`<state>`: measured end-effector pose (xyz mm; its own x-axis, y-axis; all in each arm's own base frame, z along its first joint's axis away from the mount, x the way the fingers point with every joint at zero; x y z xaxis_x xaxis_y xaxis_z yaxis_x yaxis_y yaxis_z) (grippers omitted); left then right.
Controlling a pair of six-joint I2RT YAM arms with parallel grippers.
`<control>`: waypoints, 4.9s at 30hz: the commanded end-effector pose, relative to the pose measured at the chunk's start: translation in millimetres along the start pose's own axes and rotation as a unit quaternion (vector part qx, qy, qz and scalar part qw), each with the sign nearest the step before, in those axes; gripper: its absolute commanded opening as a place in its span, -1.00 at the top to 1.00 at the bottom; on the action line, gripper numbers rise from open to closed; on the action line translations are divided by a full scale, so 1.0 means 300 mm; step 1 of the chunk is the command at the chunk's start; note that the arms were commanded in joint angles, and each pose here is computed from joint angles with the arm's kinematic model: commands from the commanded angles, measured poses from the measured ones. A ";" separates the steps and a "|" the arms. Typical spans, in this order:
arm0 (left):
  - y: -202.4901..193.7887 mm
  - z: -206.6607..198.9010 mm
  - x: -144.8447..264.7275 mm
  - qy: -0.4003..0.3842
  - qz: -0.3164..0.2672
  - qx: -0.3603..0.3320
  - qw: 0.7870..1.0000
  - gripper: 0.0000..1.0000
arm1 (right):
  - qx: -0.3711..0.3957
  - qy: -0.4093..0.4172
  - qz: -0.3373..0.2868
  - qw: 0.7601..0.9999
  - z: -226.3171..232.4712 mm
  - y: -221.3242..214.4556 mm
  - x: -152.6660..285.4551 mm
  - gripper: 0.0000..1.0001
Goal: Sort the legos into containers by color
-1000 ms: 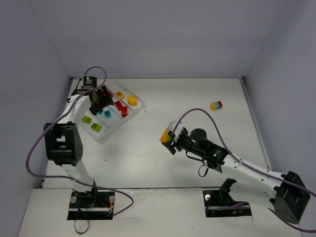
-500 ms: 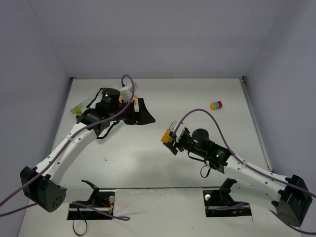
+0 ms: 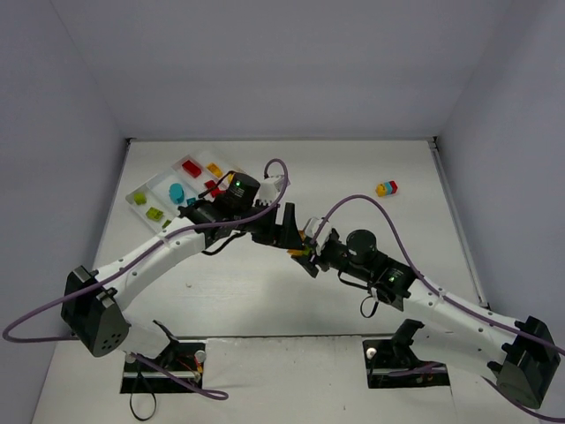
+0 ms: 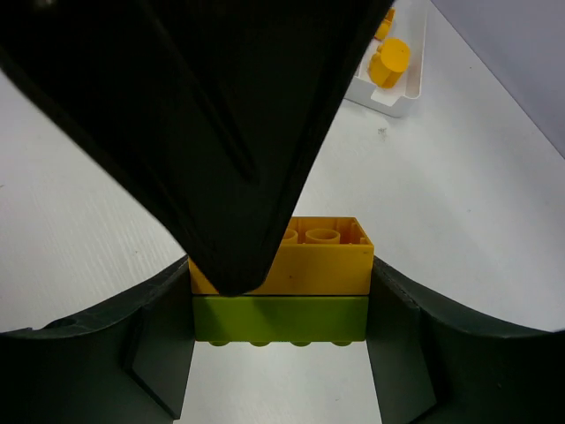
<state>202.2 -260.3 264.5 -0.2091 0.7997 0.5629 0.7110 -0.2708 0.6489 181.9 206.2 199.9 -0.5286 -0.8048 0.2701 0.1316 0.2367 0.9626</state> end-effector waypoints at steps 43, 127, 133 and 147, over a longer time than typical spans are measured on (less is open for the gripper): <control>0.091 -0.052 0.041 -0.034 -0.052 -0.037 0.997 0.86 | 0.000 -0.048 -0.055 0.997 -0.030 0.080 0.011 -0.44; 0.497 1.287 0.087 0.378 -0.199 0.329 0.842 0.26 | -0.036 -0.076 -0.055 0.995 -0.047 0.057 -0.026 0.98; 0.521 1.280 0.111 0.371 -0.211 0.322 0.845 -0.16 | -0.036 -0.076 -0.051 0.995 -0.048 0.052 -0.032 0.97; 0.555 0.692 0.329 0.273 -0.212 0.153 0.926 -0.46 | -0.025 -0.063 -0.082 0.994 -0.036 0.073 -0.006 0.95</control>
<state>487.8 -86.3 235.3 -0.6874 0.2509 0.6816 0.7191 0.3671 0.5901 191.9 202.2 190.8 -0.6371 -0.7273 0.2552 0.1800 0.1815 0.9668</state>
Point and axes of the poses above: each gripper's point midway between its finger pads, its own x axis back along the fingers, its own z axis along the line the jaws close on, y = z × x, the point moved 7 cm from there along x, back along the fingers, and after that the axes turned 13 degrees about -x, right-handed, at the moved point
